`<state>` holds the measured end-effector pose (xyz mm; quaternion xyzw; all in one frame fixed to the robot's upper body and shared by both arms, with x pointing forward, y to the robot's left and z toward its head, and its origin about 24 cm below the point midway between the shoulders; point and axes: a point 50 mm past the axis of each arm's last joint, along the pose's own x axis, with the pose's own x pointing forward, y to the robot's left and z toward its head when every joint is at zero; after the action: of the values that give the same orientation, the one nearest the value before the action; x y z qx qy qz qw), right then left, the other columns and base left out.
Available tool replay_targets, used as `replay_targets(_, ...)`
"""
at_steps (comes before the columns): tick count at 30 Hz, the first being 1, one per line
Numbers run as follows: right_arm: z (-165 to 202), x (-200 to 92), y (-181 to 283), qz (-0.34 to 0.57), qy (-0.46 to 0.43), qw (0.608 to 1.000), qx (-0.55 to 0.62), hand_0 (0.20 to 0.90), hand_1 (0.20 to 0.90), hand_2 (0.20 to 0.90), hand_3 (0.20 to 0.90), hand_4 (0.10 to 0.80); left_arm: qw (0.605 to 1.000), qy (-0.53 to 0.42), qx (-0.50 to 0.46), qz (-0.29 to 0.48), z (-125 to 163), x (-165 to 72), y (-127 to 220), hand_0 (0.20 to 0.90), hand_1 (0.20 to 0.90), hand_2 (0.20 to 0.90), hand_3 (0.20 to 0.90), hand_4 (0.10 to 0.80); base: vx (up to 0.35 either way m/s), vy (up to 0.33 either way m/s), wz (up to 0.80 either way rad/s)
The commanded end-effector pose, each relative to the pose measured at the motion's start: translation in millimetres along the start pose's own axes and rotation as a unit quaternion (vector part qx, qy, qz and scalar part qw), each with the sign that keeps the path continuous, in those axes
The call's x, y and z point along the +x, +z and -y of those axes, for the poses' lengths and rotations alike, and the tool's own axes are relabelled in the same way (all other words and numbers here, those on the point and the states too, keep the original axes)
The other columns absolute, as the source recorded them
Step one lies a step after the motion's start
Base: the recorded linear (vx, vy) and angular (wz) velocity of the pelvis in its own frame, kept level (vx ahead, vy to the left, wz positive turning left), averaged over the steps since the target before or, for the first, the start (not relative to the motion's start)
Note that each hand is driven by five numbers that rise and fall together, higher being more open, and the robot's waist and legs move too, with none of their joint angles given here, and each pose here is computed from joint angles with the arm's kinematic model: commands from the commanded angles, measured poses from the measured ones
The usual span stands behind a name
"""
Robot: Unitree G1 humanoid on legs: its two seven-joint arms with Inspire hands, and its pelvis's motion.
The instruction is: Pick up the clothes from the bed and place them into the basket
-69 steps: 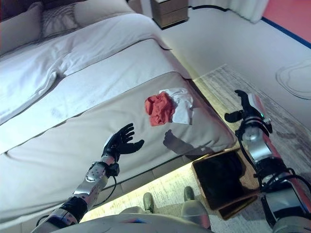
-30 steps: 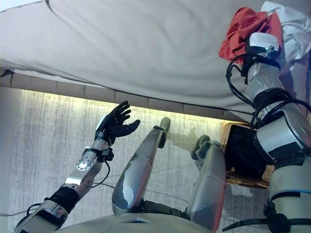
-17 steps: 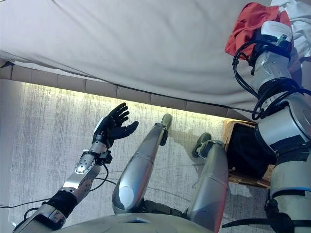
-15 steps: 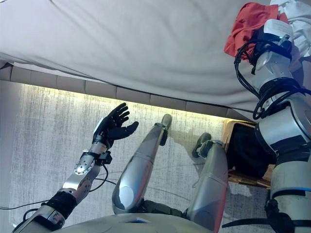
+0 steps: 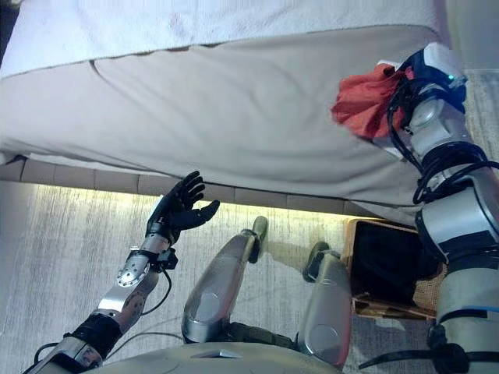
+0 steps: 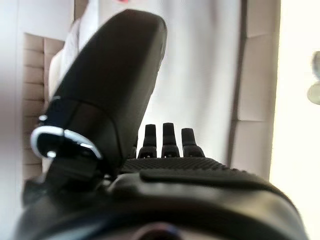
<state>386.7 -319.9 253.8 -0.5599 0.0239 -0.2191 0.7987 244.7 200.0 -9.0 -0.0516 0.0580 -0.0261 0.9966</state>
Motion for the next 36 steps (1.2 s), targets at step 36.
replay_targets(36,-13.4,-76.3,-121.1,-0.023,0.013,0.994,0.105,0.3,0.3,0.3,0.2,0.1,0.999,-0.004,0.045,-0.006,-4.1,15.1,-7.2,0.9,0.9,0.9,0.9,0.8,0.015,0.016,-0.25)
